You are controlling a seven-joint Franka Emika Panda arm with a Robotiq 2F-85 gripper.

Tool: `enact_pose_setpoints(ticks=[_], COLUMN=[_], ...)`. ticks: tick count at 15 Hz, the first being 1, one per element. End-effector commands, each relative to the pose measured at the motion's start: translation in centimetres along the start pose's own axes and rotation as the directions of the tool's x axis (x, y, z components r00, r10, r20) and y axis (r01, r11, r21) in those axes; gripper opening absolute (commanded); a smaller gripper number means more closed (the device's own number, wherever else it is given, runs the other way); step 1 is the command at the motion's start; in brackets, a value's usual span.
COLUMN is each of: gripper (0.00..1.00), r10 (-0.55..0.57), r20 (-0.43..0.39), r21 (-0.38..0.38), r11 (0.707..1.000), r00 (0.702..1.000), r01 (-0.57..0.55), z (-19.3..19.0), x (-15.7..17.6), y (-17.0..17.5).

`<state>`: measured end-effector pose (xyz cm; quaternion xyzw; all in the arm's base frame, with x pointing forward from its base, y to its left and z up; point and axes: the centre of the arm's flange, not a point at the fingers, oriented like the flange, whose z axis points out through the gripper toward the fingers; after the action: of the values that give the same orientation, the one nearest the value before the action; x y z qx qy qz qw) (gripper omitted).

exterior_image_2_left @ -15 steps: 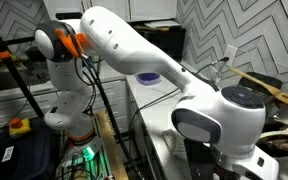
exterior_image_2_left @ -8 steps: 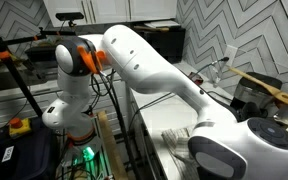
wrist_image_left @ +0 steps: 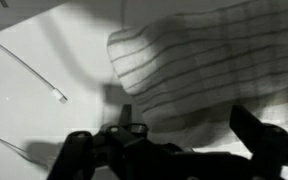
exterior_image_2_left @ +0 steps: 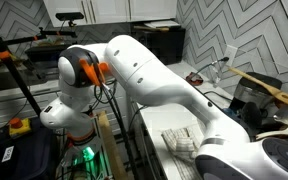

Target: Fold the tea towel a quarter way in from left to right, fold the tea towel a quarter way in from right to left, fold the tea towel in half from left to right

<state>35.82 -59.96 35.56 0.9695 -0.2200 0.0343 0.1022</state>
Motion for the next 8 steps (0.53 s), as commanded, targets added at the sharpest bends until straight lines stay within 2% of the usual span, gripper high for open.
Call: enact_pose_setpoints(ticks=[1, 5, 8], gripper=[1.0, 1.0, 1.0], r10=[-0.001, -0.024, -0.008], r20=[-0.001, -0.01, -0.005], r21=[0.0, 0.023, 0.006], r11=[1.0, 0.999, 1.0], r00=[1.0, 1.0, 1.0], r01=[0.001, 0.024, 0.008], z=[0.0, 0.9, 1.4], x=[0.1, 0.2, 0.2], y=[0.0, -0.4, 0.0])
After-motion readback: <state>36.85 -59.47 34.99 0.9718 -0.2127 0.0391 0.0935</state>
